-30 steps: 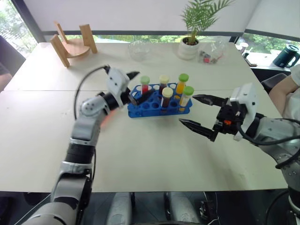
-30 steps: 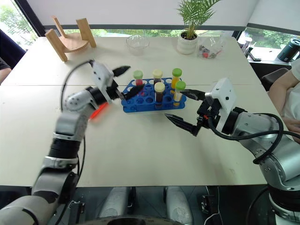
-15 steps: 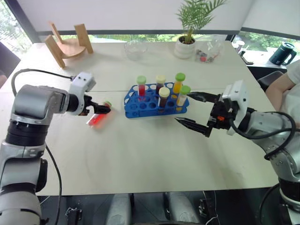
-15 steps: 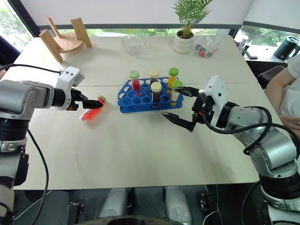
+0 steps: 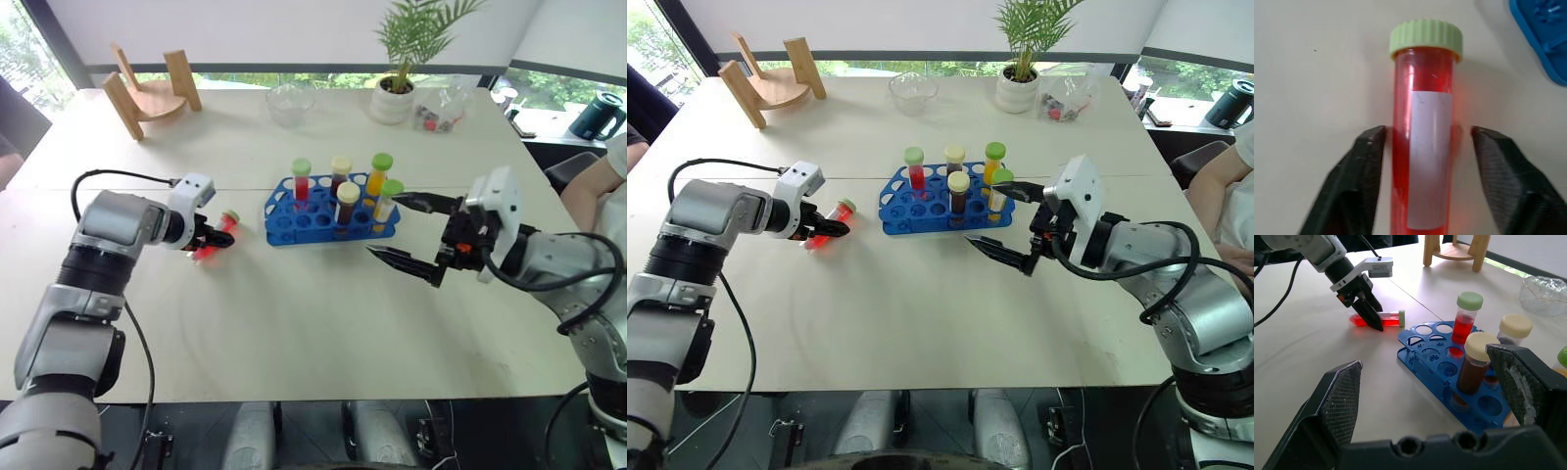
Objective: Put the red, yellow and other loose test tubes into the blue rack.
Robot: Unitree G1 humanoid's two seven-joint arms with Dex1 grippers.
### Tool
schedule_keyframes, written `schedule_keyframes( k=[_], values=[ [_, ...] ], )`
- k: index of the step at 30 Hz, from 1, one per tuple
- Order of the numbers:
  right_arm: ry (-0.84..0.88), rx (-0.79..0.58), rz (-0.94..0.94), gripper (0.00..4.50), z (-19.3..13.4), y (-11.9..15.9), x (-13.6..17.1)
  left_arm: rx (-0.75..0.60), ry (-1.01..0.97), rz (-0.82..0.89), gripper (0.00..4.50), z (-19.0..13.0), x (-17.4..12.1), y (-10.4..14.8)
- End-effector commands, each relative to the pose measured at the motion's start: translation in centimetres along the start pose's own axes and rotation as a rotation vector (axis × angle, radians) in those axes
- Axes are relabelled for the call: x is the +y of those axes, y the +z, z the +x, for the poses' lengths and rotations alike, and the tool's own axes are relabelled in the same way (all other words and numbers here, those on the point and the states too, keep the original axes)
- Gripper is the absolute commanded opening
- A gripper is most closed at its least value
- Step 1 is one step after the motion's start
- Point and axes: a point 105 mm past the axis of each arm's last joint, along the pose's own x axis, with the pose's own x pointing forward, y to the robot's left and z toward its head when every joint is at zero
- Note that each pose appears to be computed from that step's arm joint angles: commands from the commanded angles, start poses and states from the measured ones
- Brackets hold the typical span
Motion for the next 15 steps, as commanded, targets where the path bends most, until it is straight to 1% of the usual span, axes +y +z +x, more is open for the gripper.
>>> schedule_keyframes(
  k=[1,2,5,7,9,10,12,13,15],
  values=[
    [-0.021,-0.015,-0.037,4.50,-0.6,1.0,-0.1,0.008,-0.012,0.029,1.11,0.5,0.0,0.1],
    [-0.023,-0.014,-0.036,4.50,-0.6,1.0,-0.1,0.005,-0.010,0.032,0.81,0.4,0.2,0.2],
    [-0.027,-0.012,-0.035,4.50,-0.7,0.9,-0.1,-0.035,-0.022,0.057,0.81,-0.1,0.3,0.9],
    [-0.030,-0.010,-0.035,4.50,-0.7,0.9,-0.2,-0.197,-0.136,0.083,0.81,-1.2,-1.3,3.3],
    [-0.032,-0.007,-0.037,4.50,-0.8,0.8,-0.3,-0.440,-0.252,0.162,0.81,-3.3,-3.2,6.2],
    [-0.034,-0.006,-0.038,4.50,-0.8,0.8,-0.3,-0.541,-0.290,0.195,0.81,-4.3,-4.0,7.2],
    [-0.037,-0.005,-0.038,4.50,-0.8,0.8,-0.4,-0.698,-0.373,0.218,0.81,-6.2,-5.7,8.5],
    [-0.037,-0.004,-0.038,4.50,-0.8,0.7,-0.4,-0.802,-0.421,0.202,0.81,-7.2,-6.8,9.2],
    [-0.038,-0.003,-0.041,4.50,-0.7,0.7,-0.5,-0.987,-0.428,0.201,0.81,-8.3,-8.4,9.9]
  ],
)
